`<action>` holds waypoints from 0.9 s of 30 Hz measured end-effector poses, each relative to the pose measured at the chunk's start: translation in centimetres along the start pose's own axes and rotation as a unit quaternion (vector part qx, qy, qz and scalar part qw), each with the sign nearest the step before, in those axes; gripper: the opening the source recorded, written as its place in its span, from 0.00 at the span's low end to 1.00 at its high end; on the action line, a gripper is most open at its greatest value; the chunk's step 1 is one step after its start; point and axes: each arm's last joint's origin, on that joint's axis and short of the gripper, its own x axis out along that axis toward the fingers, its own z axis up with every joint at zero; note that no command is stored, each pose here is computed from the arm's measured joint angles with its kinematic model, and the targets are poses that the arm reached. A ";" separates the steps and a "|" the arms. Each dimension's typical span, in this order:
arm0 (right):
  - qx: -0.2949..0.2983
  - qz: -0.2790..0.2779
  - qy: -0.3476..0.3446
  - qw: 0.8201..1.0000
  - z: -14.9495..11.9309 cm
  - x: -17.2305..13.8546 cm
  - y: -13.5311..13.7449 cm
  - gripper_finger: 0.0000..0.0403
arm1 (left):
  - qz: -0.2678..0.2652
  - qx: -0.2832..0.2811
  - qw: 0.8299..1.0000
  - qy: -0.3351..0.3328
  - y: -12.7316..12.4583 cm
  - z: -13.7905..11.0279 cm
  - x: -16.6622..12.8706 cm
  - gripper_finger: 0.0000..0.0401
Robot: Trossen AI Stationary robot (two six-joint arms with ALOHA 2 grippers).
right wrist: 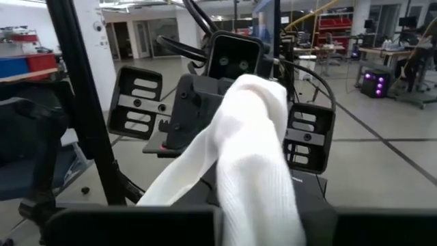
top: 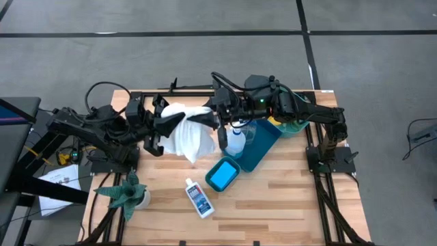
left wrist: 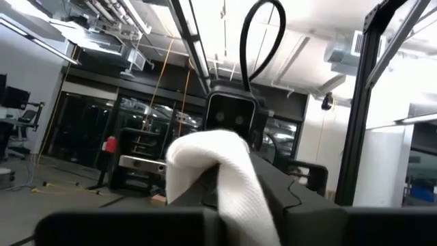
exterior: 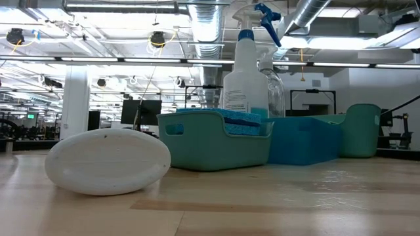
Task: Pick & Place Kitchen Items
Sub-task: Put the white microfiber cloth into the top green bin
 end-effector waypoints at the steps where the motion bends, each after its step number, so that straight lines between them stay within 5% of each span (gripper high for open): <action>1: 0.001 -0.001 0.001 1.000 0.0 0.0 0.0 0.04 | -0.001 0.002 1.000 0.005 0.0 0.1 -0.1 0.10; 15: 0.013 -0.004 0.003 1.000 -0.1 0.0 -0.1 0.02 | -0.013 0.021 0.993 0.119 0.5 2.4 -4.7 0.33; 27: 0.023 -0.072 0.060 0.995 -0.4 -1.4 -1.1 0.02 | -0.035 -0.029 0.975 0.217 0.9 2.6 -7.9 0.33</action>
